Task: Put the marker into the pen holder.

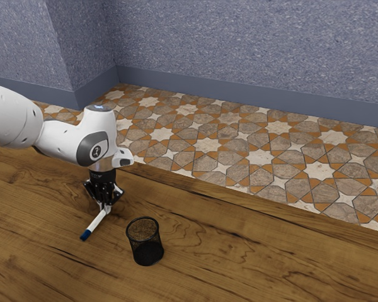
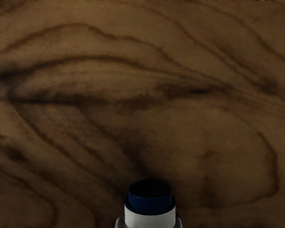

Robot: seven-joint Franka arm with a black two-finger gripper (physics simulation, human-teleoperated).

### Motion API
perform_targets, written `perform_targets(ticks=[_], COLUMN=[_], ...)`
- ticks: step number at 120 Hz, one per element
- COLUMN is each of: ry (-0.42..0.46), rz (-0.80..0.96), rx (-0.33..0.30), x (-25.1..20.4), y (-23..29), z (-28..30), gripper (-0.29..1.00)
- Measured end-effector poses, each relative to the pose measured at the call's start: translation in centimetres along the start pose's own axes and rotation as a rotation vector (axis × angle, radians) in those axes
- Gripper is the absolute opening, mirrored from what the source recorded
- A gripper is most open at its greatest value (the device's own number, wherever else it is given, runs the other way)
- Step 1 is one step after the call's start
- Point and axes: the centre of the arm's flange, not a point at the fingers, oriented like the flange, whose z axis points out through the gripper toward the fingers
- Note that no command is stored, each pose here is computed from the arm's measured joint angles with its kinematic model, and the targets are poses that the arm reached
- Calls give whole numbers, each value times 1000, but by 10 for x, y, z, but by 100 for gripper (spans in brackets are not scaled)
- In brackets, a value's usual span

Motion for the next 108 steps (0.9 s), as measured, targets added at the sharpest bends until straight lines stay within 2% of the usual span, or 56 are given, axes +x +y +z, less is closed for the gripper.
perform_targets(ticks=[29, 51, 70, 87, 108], ry=[91, 216, 330, 400, 446], rz=[34, 95, 176, 216, 176], rx=[50, 76, 88, 108, 99], x=[-1, -13, -65, -127, -147], y=[6, 37, 91, 142, 162], z=[-46, -117, -182, -209, -214], gripper=[-8, -8, -8, -8, -8])
